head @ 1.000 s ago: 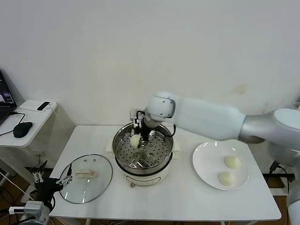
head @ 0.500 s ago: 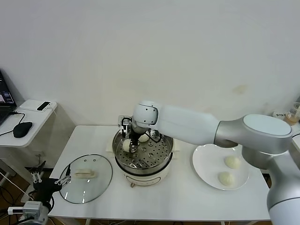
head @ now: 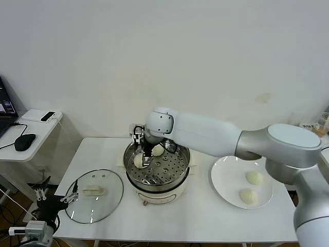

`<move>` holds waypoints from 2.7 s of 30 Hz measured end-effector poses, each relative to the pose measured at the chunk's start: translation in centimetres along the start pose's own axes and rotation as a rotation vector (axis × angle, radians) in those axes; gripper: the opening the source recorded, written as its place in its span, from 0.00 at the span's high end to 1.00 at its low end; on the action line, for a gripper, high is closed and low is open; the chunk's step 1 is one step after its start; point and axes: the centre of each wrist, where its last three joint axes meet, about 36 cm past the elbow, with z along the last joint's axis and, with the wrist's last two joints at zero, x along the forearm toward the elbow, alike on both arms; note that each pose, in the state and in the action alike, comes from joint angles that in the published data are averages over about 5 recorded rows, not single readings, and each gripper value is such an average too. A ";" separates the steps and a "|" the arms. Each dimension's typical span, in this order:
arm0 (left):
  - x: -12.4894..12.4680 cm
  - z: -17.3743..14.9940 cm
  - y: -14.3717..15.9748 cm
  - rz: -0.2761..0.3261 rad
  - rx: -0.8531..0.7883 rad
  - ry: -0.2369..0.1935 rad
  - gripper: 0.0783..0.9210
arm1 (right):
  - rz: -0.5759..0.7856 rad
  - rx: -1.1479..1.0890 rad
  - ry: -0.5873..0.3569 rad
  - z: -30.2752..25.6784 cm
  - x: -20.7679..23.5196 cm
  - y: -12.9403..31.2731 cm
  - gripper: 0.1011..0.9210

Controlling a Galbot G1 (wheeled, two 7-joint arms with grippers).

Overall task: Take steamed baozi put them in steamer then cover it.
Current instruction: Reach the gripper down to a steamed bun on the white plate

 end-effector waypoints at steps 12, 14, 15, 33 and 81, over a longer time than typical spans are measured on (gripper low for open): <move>0.2 0.1 0.4 0.005 -0.017 0.006 0.12 | 0.046 0.078 0.071 9.5 9.4 1.0 0.12; 0.2 0.1 0.6 0.004 -0.020 0.009 0.12 | 0.053 0.084 0.091 12.0 10.5 1.9 0.12; 0.2 0.2 0.7 0.004 -0.021 0.011 0.12 | 0.054 0.085 0.101 13.3 11.0 2.4 0.12; 0.7 0.9 0.8 0.010 -0.035 0.040 0.12 | 0.037 0.019 0.270 32.0 13.3 16.0 0.12; 1.5 1.2 1.4 -0.022 -0.060 0.062 0.12 | -0.051 -0.167 0.325 38.6 1.2 19.5 0.26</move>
